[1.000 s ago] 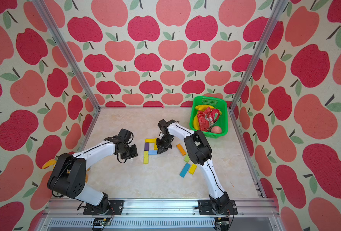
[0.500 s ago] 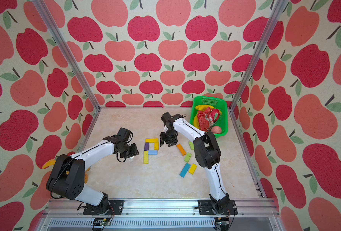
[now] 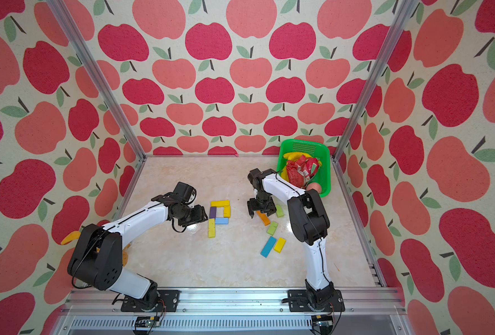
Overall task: Assemble the letter p with building blocks
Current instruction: Move the building block to the center of the board.
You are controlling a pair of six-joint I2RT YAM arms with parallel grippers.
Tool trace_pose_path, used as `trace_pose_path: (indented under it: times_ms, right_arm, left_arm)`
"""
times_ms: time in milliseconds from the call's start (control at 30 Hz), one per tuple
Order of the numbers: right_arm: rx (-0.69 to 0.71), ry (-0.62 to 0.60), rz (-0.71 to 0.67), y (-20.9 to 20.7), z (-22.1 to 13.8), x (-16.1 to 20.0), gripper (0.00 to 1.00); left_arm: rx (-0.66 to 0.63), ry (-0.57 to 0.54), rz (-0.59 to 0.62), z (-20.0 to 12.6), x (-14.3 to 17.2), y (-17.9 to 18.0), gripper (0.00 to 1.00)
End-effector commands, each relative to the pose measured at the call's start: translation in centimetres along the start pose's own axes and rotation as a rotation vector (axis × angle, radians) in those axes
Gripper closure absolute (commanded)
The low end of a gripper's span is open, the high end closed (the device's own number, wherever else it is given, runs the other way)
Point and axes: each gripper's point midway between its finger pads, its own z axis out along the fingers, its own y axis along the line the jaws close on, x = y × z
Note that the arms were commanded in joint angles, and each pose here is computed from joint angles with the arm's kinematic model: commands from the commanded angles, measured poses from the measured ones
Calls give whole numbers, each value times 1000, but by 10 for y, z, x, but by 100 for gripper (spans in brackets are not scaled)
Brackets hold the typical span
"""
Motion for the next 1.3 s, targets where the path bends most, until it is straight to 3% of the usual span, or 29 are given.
trace_pose_path:
  times_ms: [0,133,567,1267]
  right_arm:
    - [85,29,-28,-15,14,3,21]
    - [71,47,-27,-15,23,5,22]
    - [23,67,-8,-9,32,9,23]
    - [-23,82,25,-11,36,14,23]
  left_arm:
    - [-8,-10,19,-9,-3,-4,37]
    - [-21,15,14,-1,1,-2,40]
    - [-83,89,-23,40,10,16,71]
    - [-76,117,-26,58,10,12,73]
